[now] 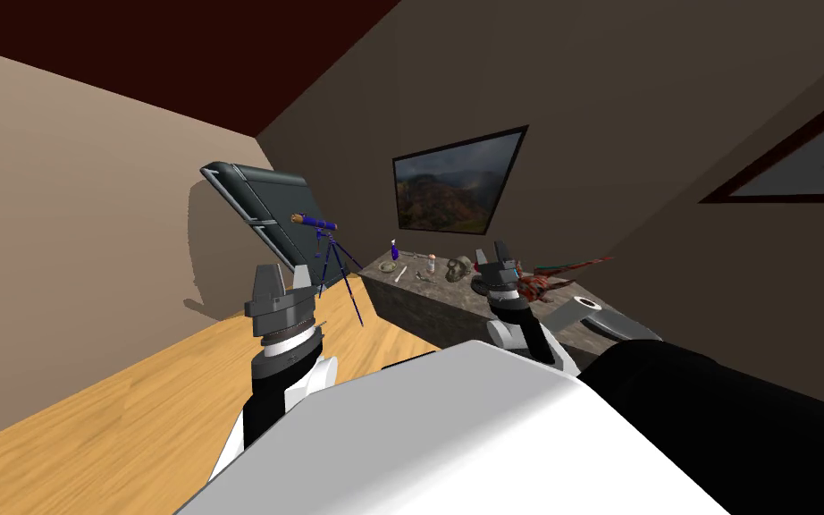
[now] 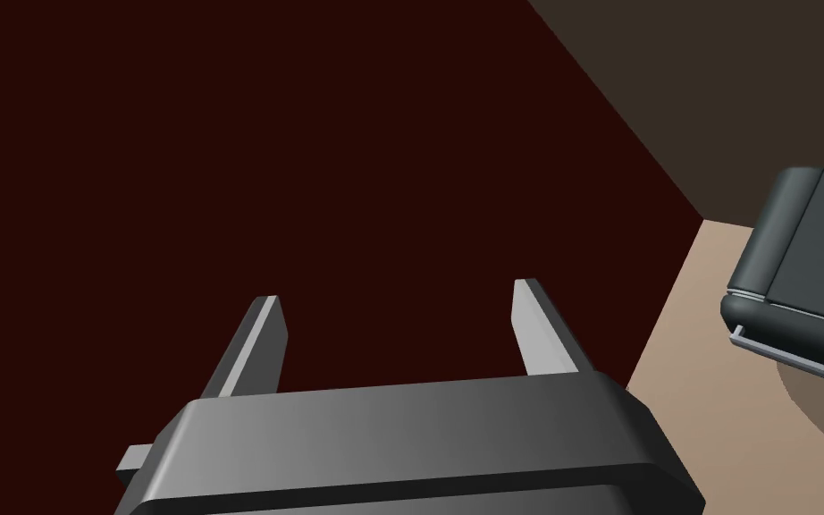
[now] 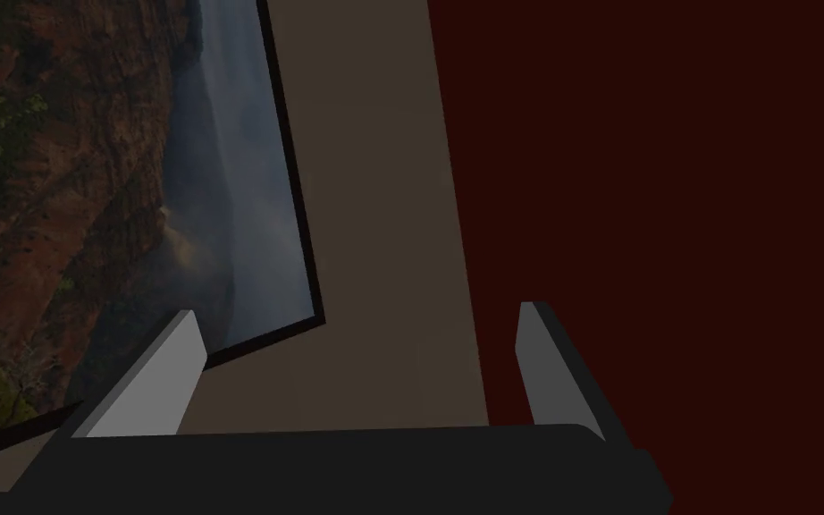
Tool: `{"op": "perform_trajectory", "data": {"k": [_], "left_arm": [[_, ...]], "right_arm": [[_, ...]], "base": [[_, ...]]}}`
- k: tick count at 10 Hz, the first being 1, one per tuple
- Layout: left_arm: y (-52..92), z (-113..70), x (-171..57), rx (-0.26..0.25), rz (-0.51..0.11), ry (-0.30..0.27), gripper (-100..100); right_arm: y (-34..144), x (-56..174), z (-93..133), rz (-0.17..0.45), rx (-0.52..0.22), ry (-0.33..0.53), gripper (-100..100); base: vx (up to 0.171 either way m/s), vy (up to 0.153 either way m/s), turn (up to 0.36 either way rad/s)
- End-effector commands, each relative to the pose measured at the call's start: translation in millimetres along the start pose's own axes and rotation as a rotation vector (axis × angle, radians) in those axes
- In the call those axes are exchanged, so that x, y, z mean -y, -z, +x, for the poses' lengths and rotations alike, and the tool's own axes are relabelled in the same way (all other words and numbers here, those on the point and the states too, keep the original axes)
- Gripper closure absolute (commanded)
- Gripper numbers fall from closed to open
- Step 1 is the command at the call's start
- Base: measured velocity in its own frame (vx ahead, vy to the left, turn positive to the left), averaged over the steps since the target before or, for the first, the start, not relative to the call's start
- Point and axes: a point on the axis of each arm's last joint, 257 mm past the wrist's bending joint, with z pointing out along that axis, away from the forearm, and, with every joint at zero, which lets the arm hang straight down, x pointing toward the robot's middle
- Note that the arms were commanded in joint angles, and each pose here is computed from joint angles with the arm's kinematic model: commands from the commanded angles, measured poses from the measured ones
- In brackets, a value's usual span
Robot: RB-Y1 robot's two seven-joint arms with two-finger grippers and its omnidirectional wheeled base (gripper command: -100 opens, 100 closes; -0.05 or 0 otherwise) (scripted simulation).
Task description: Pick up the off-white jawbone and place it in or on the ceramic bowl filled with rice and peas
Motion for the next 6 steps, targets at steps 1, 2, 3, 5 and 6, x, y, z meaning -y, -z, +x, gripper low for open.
{"op": "perform_trajectory", "data": {"k": [1, 2, 3, 5, 6], "left_arm": [[0.0, 0.0, 0, 0.000, 0.000, 0.000, 0], [0.0, 0.0, 0, 0.000, 0.000, 0.000, 0], [0.0, 0.0, 0, 0.000, 0.000, 0.000, 0], [0.0, 0.0, 0, 0.000, 0.000, 0.000, 0], [0.0, 0.0, 0, 0.000, 0.000, 0.000, 0]], "right_arm": [[2.1, 7, -8, 0.031, -0.033, 0.059, -100], [3.7, 14, -13, 0.052, -0.057, 0.099, -100], [5.7, 21, -17, 0.076, -0.082, 0.140, -100], [11.8, 37, -27, 0.129, -0.131, 0.225, -100], [10.7, 37, -26, 0.126, -0.143, 0.228, -100]], "base": [[0.011, -0.030, 0.181], [0.013, -0.023, 0.158], [0.016, -0.018, 0.136], [0.031, -0.005, 0.147], [0.027, 0.001, 0.059]]}}
